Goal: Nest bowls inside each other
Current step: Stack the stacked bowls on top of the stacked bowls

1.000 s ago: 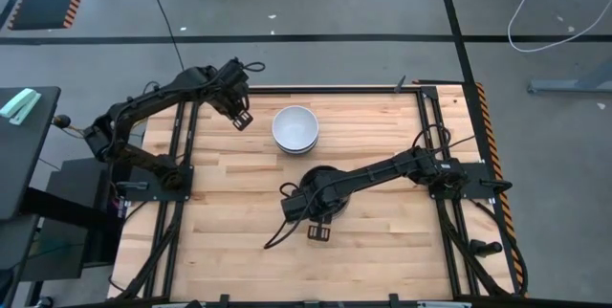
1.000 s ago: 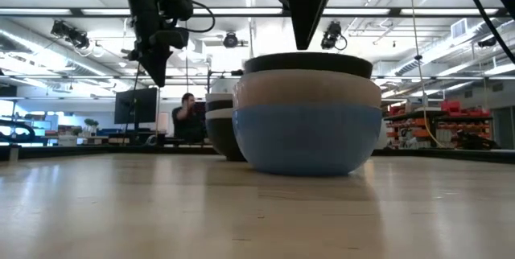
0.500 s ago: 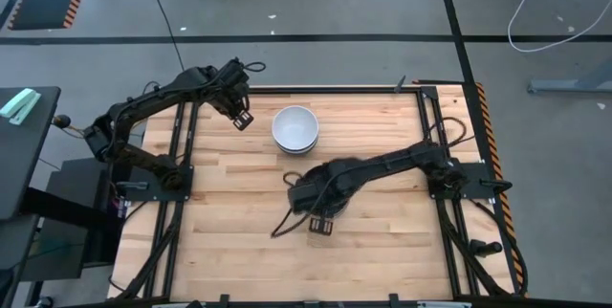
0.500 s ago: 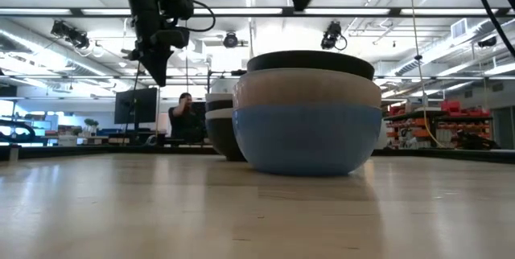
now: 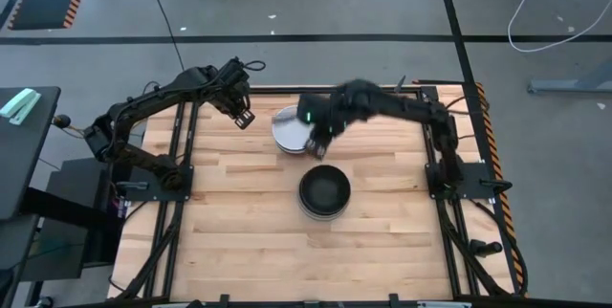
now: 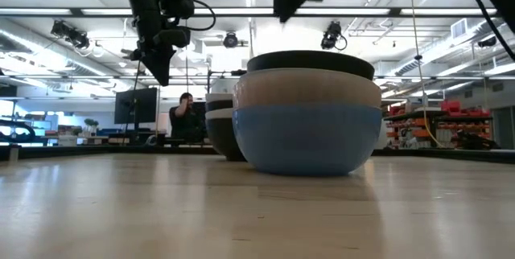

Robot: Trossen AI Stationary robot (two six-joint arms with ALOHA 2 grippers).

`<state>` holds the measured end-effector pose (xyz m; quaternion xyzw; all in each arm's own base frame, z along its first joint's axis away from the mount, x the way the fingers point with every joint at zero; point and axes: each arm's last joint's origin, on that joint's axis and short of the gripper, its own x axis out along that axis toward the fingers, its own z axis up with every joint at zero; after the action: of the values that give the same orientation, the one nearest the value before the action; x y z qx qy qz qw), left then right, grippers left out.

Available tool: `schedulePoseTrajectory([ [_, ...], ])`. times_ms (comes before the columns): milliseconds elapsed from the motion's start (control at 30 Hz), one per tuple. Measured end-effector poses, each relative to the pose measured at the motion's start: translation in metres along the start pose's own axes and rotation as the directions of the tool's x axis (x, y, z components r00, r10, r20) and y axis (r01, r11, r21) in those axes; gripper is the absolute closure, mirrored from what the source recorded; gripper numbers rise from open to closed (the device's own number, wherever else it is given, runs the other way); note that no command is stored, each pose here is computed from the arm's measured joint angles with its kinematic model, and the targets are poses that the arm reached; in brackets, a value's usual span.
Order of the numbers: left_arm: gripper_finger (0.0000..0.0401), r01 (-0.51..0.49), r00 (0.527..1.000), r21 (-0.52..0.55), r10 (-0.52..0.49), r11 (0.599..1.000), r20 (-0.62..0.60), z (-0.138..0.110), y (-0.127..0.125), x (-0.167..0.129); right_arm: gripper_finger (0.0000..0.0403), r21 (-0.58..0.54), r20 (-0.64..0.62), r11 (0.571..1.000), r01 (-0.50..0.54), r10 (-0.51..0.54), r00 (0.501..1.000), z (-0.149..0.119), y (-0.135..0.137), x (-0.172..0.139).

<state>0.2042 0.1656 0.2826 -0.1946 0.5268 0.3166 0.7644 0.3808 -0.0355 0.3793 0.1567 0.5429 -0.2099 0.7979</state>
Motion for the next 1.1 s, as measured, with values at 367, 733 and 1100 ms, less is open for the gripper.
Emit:
schedulePoseTrajectory([
  [367,0.0390,0.000,1.000,0.002,0.000,1.000,0.001,0.000,0.000,0.000,0.0286,0.148,-0.047,0.988,-0.050,0.057,0.997,0.035,-0.086,0.028],
  [733,0.0377,0.000,1.000,0.037,-0.001,0.999,0.013,0.001,0.000,0.000,0.0286,0.147,-0.158,0.987,-0.060,0.083,0.984,0.049,-0.100,0.091],
  [1100,0.0387,0.001,1.000,0.034,-0.001,0.999,0.012,0.001,0.000,0.000,0.0286,0.195,-0.154,0.979,-0.059,0.090,0.984,0.060,-0.125,0.120],
])
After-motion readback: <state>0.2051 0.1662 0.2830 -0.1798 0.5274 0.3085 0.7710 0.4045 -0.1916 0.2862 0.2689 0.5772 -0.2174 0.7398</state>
